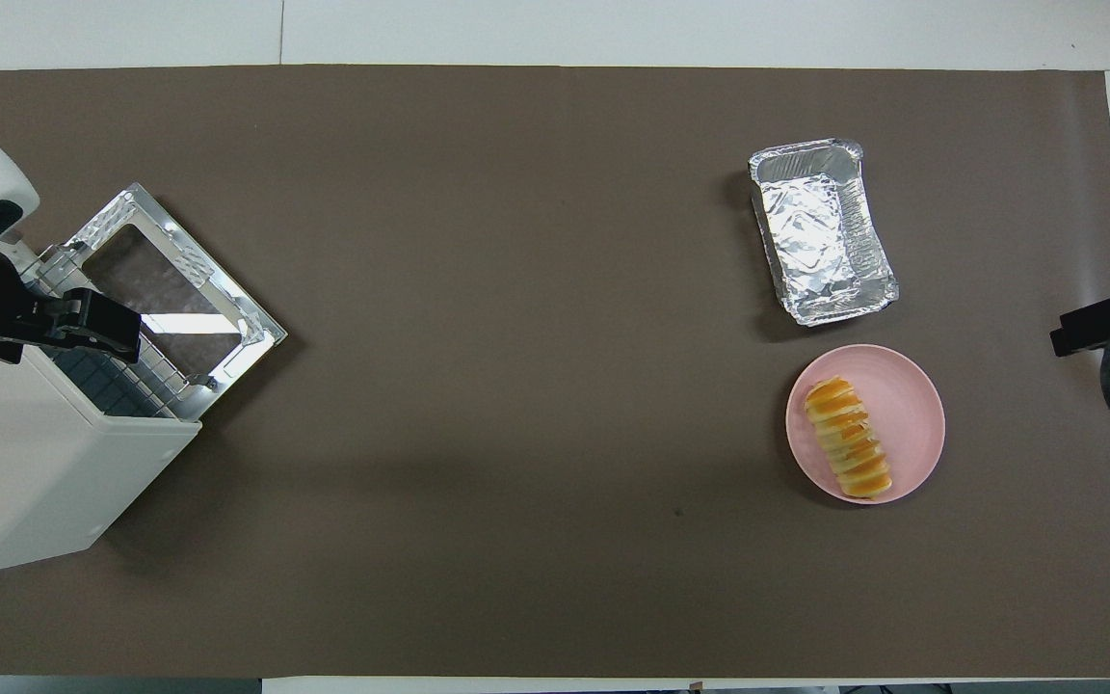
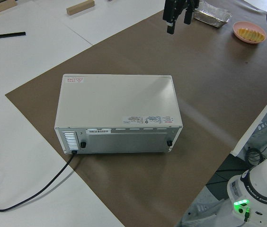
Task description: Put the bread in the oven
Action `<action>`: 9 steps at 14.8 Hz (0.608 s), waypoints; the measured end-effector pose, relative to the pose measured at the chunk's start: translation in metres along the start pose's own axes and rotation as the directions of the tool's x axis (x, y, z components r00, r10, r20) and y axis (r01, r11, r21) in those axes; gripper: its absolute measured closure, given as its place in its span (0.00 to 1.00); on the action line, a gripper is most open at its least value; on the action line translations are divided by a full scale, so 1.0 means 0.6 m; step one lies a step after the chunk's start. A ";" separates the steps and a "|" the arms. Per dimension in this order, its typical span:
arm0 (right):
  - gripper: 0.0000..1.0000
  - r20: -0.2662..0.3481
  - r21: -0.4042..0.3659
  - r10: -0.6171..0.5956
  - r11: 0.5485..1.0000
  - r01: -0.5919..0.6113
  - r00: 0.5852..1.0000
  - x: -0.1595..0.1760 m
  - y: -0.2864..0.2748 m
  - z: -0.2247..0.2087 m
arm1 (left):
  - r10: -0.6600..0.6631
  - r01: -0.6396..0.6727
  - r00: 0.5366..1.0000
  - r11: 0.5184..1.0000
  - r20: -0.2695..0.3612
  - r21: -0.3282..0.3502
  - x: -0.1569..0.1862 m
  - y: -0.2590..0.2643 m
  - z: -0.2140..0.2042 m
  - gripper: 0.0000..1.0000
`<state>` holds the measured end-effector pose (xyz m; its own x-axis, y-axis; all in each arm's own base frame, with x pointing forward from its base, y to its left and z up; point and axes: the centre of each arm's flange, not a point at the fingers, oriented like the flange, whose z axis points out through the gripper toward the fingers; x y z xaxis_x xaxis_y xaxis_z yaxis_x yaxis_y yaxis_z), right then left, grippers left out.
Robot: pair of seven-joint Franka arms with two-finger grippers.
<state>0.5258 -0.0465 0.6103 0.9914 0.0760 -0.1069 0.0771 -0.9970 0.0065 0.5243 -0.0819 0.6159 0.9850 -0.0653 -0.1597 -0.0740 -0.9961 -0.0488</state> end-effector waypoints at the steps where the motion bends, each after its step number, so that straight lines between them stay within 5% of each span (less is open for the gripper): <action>1: 0.00 0.000 0.000 0.000 1.000 0.000 1.000 0.000 0.000 0.000 | 0.000 0.000 1.000 1.000 0.000 0.000 0.000 0.000 0.000 0.00; 9: 0.00 0.013 0.002 0.000 1.000 0.000 1.000 -0.001 0.000 0.006 | 0.000 0.000 1.000 1.000 0.000 0.000 0.000 0.000 0.000 0.00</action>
<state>0.5248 -0.0465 0.6067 0.9899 0.0760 -0.1195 0.0771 -0.9970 0.0045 0.5243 -0.0819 0.6159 0.9850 -0.0653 -0.1597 -0.0740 -0.9961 -0.0488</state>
